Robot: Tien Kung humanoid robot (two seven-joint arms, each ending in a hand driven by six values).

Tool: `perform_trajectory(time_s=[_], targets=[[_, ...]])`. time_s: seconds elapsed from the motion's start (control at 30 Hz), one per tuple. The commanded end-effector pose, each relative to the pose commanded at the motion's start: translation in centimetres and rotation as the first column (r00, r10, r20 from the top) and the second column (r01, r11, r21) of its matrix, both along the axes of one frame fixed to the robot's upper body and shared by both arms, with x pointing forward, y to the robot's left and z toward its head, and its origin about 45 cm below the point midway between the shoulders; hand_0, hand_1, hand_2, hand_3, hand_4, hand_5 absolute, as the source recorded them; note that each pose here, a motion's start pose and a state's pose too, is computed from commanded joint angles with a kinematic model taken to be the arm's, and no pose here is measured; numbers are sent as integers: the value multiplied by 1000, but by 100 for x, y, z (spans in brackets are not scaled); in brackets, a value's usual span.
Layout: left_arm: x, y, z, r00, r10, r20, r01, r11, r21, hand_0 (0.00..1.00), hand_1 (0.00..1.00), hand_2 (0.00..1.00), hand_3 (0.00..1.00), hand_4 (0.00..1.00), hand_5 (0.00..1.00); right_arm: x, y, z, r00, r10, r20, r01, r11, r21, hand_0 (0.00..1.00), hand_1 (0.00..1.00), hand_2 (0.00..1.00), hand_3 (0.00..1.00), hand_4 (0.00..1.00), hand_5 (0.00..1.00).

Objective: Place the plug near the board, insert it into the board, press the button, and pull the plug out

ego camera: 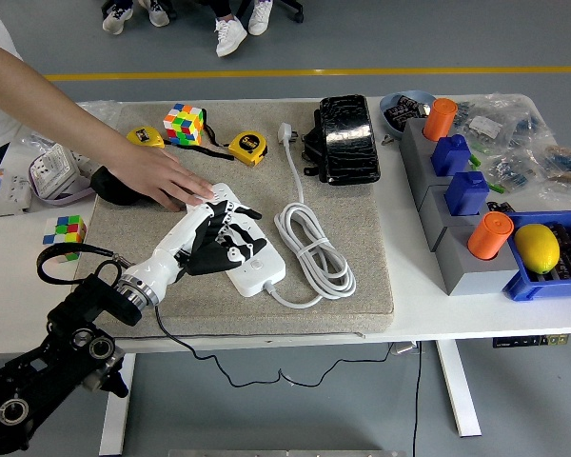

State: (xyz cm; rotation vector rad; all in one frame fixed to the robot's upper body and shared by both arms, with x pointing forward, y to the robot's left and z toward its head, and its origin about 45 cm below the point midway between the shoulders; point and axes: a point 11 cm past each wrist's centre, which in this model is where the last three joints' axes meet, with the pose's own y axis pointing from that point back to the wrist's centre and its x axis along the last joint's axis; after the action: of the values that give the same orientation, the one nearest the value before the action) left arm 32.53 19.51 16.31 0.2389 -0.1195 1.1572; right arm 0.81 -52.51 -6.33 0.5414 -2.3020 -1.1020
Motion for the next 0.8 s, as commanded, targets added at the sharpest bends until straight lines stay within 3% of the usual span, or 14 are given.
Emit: perform_trajectory(time_s=[0.1, 0.23, 0.8], targets=[[-4, 19, -61, 998, 37, -51, -42, 994, -103, 323, 402, 512, 576, 820, 276, 15, 10, -4, 1000, 0, 3, 0, 1000, 2, 549, 607, 546, 509, 850, 376], [-18, 34, -136, 986, 70, -149, -100, 973, -206, 323, 388, 512, 573, 804, 268, 9, 26, -15, 1000, -4, 4, 4, 1000, 5, 549, 607, 546, 509, 850, 375], [18, 105, -100, 986, 93, -136, -119, 973, -199, 325, 391, 514, 572, 793, 258, -10, 24, -16, 1000, -4, -2, 4, 1000, 5, 549, 607, 546, 509, 849, 375]])
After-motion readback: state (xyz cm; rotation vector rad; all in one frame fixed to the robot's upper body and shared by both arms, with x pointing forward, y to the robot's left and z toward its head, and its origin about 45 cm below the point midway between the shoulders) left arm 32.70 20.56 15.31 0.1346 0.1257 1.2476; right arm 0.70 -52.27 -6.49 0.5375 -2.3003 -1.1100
